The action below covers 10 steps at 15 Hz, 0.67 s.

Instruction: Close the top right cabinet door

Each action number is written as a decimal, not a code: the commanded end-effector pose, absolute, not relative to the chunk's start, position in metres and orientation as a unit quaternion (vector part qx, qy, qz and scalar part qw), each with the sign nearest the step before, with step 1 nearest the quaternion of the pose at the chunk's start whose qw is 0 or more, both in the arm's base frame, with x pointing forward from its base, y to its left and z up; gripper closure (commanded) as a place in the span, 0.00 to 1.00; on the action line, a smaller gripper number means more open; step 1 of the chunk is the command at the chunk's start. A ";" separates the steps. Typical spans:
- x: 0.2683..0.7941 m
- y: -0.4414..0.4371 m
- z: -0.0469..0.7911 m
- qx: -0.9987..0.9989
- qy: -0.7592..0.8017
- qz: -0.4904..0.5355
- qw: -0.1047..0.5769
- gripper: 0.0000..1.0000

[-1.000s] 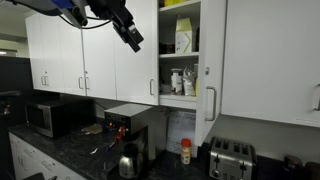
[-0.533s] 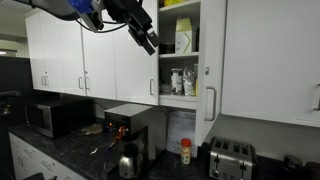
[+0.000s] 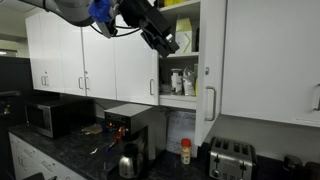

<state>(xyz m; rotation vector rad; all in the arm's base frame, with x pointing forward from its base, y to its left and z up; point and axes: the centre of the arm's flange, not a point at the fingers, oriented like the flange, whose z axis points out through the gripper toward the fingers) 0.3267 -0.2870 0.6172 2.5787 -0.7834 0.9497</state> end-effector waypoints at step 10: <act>0.358 -0.331 0.603 0.892 -0.246 0.355 0.134 0.00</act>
